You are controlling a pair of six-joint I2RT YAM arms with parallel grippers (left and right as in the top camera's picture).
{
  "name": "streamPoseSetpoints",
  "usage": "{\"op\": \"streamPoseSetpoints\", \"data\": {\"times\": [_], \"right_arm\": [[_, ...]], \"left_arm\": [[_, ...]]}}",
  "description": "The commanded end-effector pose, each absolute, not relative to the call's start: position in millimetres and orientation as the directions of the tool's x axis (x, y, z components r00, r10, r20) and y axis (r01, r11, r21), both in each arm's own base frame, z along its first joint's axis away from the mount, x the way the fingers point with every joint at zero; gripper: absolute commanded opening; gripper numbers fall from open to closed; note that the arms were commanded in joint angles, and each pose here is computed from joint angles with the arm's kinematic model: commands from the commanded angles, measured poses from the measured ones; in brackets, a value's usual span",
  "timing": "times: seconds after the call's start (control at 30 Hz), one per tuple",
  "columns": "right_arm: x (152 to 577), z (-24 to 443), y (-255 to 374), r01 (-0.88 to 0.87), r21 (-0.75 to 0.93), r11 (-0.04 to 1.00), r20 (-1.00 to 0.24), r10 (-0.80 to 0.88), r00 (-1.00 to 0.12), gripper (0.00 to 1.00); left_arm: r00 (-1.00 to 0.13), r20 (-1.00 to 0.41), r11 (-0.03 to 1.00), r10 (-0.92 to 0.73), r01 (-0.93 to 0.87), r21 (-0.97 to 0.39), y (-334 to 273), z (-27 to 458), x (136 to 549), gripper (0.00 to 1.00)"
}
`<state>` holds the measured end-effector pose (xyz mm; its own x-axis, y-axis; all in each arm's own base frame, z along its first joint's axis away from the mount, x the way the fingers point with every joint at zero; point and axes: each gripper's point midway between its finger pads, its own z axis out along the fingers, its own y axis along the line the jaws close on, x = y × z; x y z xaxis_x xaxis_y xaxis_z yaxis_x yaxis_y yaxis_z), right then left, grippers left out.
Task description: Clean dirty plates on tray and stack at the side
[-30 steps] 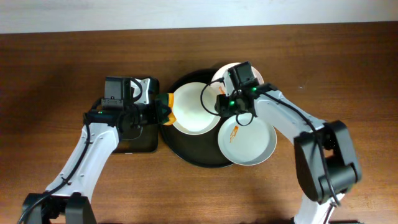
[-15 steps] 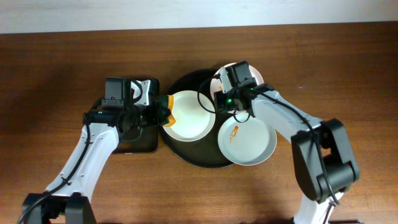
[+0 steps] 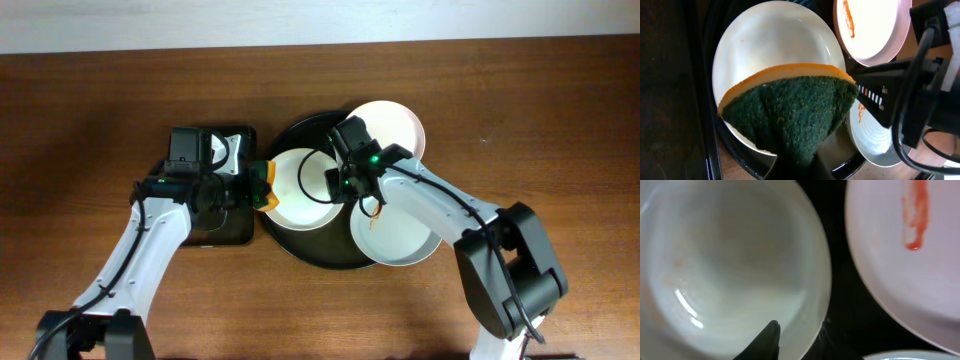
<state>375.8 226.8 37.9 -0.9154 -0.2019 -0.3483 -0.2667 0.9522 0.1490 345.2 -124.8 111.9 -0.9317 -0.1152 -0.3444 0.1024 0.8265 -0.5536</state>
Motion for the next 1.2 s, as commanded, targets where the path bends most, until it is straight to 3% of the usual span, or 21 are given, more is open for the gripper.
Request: {"op": "streamPoseSetpoints", "data": {"times": [0.0,0.23,0.33,0.43,0.53,0.6,0.77,0.97,1.17], "right_arm": [[378.0,19.3,219.7,-0.243,0.105,0.964,-0.334,-0.196,-0.922,0.29],[376.8,3.8,219.1,-0.241,0.100,0.965,-0.316,-0.199,-0.928,0.26],[378.9,4.2,220.2,-0.242,0.103,0.965,-0.327,-0.197,-0.924,0.05],[379.3,4.5,220.4,-0.243,0.103,0.965,-0.329,-0.197,-0.924,0.04],[399.1,45.5,218.1,-0.228,0.065,0.971,-0.434,-0.179,-0.883,0.04],[409.1,97.7,219.3,-0.222,0.049,0.974,-0.546,-0.160,-0.823,0.04],[400.6,193.5,197.8,-0.154,-0.118,0.981,-0.722,-0.191,-0.665,0.04],[395.2,229.0,175.1,0.067,-0.354,0.933,-0.792,-0.262,-0.552,0.04],[379.2,259.8,183.9,0.202,-0.432,0.879,-0.842,-0.312,-0.441,0.04]], "left_arm": [[-0.926,-0.365,0.834,-0.101,0.121,-0.538,-123.3,113.6,347.9,0.00],[-0.926,-0.365,0.834,-0.101,0.121,-0.538,-123.3,113.6,347.9,0.00],[-0.926,-0.364,0.834,-0.101,0.121,-0.538,-123.3,113.5,347.8,0.00],[-0.927,-0.362,0.834,-0.100,0.119,-0.538,-123.2,113.2,347.2,0.00],[-0.927,-0.362,0.834,-0.100,0.119,-0.538,-123.2,113.2,347.2,0.00],[-0.927,-0.362,0.834,-0.100,0.120,-0.538,-123.3,113.3,347.3,0.00],[-0.921,-0.366,0.850,-0.138,0.079,-0.520,-106.8,111.4,352.7,0.00],[-0.912,-0.313,0.884,-0.265,-0.100,-0.457,-48.9,98.6,350.5,0.00],[-0.909,-0.280,0.889,-0.309,-0.172,-0.423,-28.2,92.3,343.6,0.00]]}}
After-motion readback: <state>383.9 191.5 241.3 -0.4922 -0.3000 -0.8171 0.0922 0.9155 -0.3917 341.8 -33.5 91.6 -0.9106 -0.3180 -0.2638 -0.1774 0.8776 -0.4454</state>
